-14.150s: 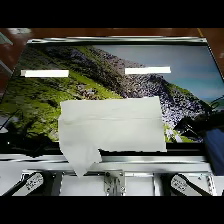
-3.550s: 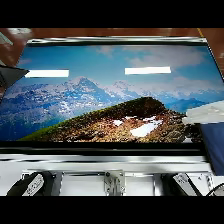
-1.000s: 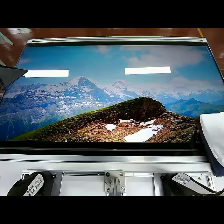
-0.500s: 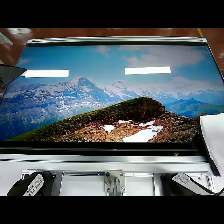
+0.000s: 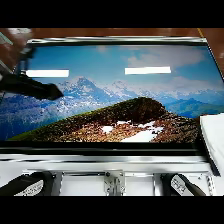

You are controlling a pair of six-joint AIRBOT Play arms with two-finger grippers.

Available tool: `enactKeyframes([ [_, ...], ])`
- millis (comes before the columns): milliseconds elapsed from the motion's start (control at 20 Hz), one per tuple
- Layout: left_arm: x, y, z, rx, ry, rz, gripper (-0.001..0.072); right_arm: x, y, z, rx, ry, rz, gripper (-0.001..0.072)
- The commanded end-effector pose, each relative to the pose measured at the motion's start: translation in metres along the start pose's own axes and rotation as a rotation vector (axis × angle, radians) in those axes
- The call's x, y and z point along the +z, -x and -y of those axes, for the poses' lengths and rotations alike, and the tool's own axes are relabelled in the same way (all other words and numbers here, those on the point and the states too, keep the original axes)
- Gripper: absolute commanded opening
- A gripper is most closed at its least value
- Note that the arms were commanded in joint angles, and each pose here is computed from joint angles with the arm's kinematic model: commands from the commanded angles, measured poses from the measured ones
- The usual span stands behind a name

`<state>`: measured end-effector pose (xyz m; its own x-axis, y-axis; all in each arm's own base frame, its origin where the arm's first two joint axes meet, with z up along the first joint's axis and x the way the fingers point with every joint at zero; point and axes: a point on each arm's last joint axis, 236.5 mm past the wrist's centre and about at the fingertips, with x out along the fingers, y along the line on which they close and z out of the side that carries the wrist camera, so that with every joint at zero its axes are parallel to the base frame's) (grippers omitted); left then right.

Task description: Fold the shirts.

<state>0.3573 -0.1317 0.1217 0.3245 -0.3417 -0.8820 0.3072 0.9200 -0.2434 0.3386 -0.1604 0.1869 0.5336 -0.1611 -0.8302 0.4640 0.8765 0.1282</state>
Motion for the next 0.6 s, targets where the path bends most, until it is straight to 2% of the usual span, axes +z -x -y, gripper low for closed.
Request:
enactKeyframes([
  [0, -0.035, -0.041, -0.006, 0.281, -0.152, -0.337, 0.0720, -0.089, -0.012, -0.092, 0.152, 0.235, -0.364, 0.0675],
  [100, -0.031, -0.044, 0.000, 0.291, -0.203, -0.351, 0.0718, -0.103, -0.014, -0.108, 0.163, 0.295, -0.415, 0.0675],
  [400, -0.030, -0.043, -0.005, 0.288, -0.167, -0.343, 0.0719, -0.103, -0.012, -0.127, 0.204, 0.330, -0.383, 0.0674],
  [550, -0.028, -0.043, -0.006, 0.300, -0.096, -0.328, 0.0719, -0.103, -0.012, -0.127, 0.205, 0.330, -0.383, 0.0674],
])
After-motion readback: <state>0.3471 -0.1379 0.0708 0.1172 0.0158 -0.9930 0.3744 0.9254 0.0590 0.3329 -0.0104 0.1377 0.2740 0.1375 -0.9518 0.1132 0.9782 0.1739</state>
